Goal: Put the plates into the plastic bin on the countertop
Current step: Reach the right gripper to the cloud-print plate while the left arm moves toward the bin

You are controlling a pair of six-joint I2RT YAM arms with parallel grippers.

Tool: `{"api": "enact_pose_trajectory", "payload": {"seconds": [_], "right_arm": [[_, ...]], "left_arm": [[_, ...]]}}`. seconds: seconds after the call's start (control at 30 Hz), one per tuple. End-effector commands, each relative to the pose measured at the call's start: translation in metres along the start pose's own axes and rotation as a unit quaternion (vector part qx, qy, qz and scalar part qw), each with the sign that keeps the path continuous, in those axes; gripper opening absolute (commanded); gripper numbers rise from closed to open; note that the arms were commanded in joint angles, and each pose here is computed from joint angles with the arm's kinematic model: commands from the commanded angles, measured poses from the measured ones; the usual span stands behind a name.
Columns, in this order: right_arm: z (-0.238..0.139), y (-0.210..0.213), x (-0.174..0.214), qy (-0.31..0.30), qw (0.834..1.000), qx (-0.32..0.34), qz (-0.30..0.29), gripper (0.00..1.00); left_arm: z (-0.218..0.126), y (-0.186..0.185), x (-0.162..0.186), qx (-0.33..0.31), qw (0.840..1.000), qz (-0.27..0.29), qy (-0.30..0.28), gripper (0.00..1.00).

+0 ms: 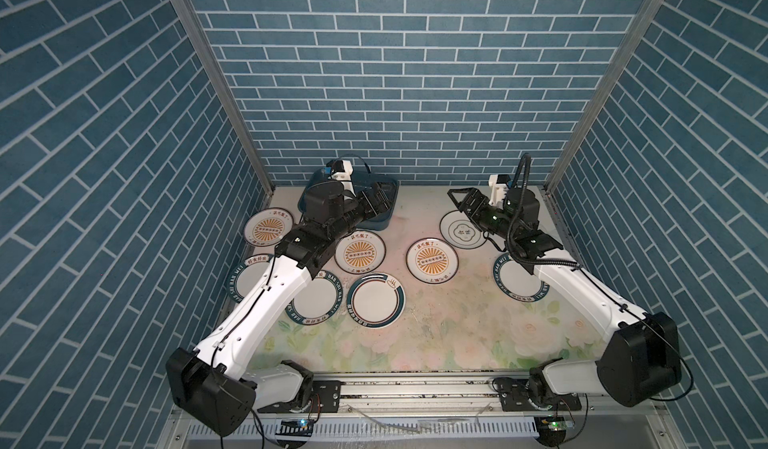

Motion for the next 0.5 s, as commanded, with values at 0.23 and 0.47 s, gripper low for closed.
{"api": "enact_pose_trajectory", "payload": {"seconds": [0.23, 0.47], "right_arm": [[-0.019, -0.087, -0.022, -0.045, 0.977, 0.204, 0.034, 0.99], [-0.018, -0.154, -0.016, -0.034, 0.965, 0.245, 0.085, 0.97]], "left_arm": [[0.049, -0.002, 0.053, 0.081, 0.972, 0.087, 0.2, 1.0], [0.095, 0.012, 0.1, 0.128, 0.94, 0.067, 0.31, 1.0]]}}
Point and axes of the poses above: each gripper's point midway between its finger pads, its own z axis out along the fingers, its own y axis along the line the jaws close on, x = y × z, the point moved 4 cm from there along -z, back along the fingers, and after that the axes turned 4 degrees about z, right-handed, at the moved point
